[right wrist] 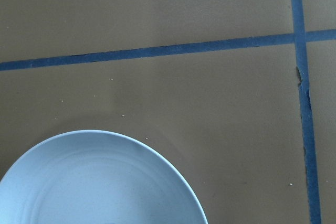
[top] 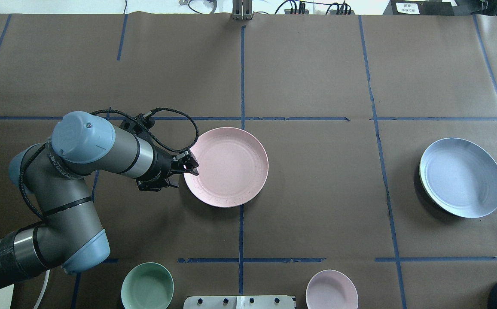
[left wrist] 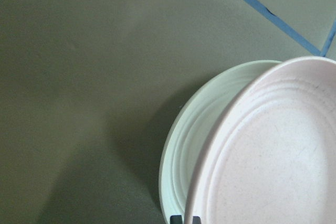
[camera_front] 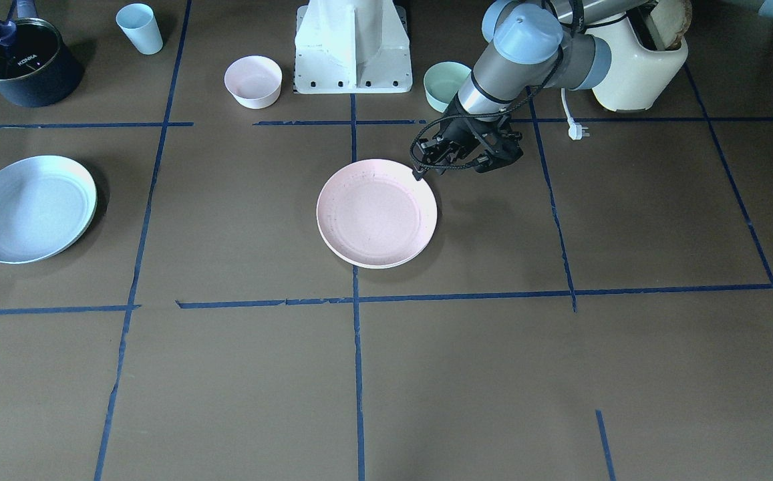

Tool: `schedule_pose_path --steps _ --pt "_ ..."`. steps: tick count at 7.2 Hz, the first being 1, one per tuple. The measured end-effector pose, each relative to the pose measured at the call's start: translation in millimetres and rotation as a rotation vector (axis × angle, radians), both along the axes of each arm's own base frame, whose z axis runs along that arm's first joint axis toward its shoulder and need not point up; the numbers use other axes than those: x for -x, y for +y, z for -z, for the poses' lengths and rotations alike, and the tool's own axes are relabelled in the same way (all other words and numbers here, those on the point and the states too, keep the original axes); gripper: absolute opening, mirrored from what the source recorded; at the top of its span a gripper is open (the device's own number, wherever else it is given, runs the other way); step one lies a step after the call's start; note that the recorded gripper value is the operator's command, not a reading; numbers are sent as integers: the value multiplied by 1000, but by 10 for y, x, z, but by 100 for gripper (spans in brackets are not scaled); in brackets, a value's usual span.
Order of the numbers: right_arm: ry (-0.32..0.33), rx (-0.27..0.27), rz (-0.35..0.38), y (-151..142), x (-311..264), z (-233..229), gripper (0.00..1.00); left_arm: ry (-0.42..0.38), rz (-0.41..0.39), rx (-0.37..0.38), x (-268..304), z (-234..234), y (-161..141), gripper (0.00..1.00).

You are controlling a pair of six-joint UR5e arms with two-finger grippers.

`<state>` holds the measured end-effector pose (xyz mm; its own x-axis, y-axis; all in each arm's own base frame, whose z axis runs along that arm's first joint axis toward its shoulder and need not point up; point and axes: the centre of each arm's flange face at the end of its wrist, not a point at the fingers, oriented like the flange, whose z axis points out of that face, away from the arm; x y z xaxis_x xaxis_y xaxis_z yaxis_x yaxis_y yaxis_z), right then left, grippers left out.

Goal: Stack three plates with pink and blue

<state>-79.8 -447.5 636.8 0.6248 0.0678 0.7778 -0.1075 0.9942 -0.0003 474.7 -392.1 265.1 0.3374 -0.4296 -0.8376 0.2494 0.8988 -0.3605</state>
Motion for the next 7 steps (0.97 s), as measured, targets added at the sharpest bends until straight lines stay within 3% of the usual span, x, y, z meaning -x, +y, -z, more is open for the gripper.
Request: schedule_pose_path --steps 3,6,7 --pt "47 -12 -6 111 247 -182 100 14 17 -1 246 165 -65 100" --pt "-2 -17 -34 341 417 -628 97 -4 16 34 580 198 -172 100" --pt "-8 -16 -36 368 435 -674 55 -9 14 25 654 167 -200 100"
